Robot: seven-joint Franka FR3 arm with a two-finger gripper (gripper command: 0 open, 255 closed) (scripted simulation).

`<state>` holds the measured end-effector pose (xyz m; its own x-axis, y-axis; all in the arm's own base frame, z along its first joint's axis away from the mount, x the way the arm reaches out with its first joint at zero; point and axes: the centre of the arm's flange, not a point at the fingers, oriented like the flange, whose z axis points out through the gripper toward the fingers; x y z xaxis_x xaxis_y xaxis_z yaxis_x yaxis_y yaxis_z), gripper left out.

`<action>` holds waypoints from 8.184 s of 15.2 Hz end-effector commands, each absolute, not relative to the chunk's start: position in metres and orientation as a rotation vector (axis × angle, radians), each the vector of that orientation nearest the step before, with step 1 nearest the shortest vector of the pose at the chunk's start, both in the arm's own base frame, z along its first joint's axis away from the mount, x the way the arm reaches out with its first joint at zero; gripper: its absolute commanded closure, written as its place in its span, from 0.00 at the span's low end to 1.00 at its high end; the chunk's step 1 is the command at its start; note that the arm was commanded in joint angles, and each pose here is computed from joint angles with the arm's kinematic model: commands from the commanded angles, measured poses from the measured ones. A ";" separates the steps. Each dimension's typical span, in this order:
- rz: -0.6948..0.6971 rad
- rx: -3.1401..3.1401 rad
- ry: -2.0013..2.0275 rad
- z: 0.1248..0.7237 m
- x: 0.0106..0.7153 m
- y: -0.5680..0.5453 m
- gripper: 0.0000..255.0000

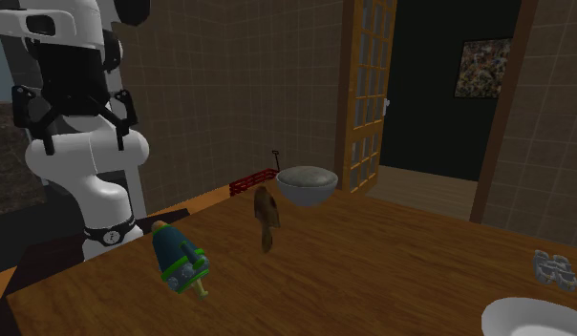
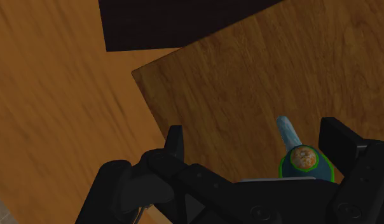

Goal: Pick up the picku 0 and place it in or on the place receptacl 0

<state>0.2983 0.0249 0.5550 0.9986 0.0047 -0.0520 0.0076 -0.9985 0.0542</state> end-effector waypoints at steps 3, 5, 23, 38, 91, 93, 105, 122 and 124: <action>-0.062 3.085 0.055 0.548 0.311 0.046 0.00; -0.044 3.084 0.100 0.540 0.324 0.067 0.00; 0.115 3.035 0.506 0.481 0.409 0.271 0.00; 0.127 3.029 0.536 0.437 0.417 0.285 0.00; -0.007 2.642 -1.672 0.374 0.402 0.342 1.00; -0.007 2.642 -1.672 0.384 0.402 0.342 1.00; -0.007 2.642 -1.672 0.447 0.402 0.342 1.00; -0.007 2.642 -1.672 0.504 0.349 0.401 1.00; -0.007 2.642 -1.672 0.505 0.331 0.421 1.00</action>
<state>0.3387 0.4099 0.5039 0.4297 -0.9030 0.0045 -0.9029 -0.4295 0.0152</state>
